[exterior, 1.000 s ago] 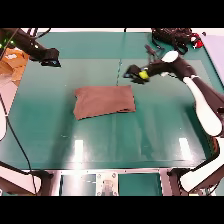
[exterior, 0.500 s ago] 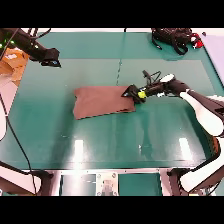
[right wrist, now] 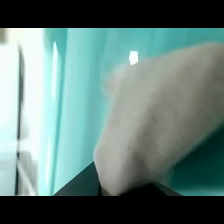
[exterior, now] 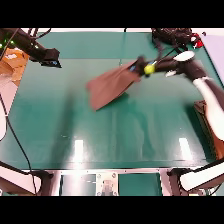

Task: Fold the shirts.

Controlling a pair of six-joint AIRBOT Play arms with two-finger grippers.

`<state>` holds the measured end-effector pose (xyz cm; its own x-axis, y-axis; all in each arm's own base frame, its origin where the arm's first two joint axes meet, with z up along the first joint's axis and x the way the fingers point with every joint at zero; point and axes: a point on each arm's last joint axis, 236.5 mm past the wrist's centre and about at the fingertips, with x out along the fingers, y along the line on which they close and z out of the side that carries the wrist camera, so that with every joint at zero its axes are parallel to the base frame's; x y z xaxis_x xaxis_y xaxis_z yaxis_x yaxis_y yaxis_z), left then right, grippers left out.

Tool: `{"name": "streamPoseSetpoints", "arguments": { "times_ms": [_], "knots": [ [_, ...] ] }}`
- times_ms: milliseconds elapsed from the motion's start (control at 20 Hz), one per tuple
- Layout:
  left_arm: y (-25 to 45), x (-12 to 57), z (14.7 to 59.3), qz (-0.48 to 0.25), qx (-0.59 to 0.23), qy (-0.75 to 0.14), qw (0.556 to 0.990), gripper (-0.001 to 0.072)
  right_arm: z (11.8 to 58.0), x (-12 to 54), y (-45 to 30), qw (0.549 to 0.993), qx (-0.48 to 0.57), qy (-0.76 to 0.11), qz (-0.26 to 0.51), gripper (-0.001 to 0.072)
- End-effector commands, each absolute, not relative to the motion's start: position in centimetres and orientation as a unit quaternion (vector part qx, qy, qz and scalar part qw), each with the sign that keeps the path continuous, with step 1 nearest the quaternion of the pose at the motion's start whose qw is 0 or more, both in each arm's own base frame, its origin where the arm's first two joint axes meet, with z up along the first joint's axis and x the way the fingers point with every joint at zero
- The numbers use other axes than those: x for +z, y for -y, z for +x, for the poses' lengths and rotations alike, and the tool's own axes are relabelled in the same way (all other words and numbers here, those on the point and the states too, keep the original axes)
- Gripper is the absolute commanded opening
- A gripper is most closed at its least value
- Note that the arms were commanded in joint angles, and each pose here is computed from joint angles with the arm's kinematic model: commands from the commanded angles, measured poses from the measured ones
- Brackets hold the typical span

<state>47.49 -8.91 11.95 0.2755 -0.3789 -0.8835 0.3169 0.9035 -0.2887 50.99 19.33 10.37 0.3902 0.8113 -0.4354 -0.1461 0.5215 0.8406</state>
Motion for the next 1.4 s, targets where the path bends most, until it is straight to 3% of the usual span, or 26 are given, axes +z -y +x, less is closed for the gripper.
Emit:
{"name": "streamPoseSetpoints", "arguments": {
  "times_ms": [0,250,400,550,850,1150,1250,1300,1350],
  "knots": [
    [8.9,11.9,47.3,-0.028,-0.218,-0.564,0.796,0.0034,52.4,20.1,-8.6,0.799,0.274,-0.357,0.399,0.0017],
    [9.1,12.0,47.3,-0.037,-0.217,-0.565,0.795,0.0034,48.3,26.4,12.3,0.852,0.102,-0.241,0.454,0.0017],
    [9.1,12.0,47.3,-0.037,-0.217,-0.565,0.795,0.0034,41.6,27.8,22.1,0.857,-0.015,-0.203,0.474,0.0016],
    [9.2,12.1,47.2,-0.039,-0.219,-0.565,0.795,0.0034,33.6,26.1,28.4,0.835,-0.161,-0.22,0.477,0.0016],
    [9.8,12.3,47.1,-0.045,-0.23,-0.562,0.793,0.0034,20.9,19.4,31.8,0.727,-0.367,-0.349,0.464,0.0016],
    [10.5,12.4,47.0,-0.054,-0.243,-0.561,0.79,0.0034,9.2,8.4,29.7,0.53,-0.48,-0.538,0.446,0.0017],
    [10.6,12.5,47.0,-0.056,-0.245,-0.56,0.79,0.0034,7.7,5.3,28.5,0.491,-0.483,-0.568,0.451,0.0018],
    [10.7,12.6,47.0,-0.058,-0.248,-0.559,0.789,0.0034,7.4,3.7,28.1,0.484,-0.479,-0.576,0.452,0.0101],
    [10.8,12.6,47.0,-0.058,-0.249,-0.559,0.789,0.0034,7.4,2.5,28.0,0.482,-0.477,-0.579,0.453,0.0409]
  ]
}}
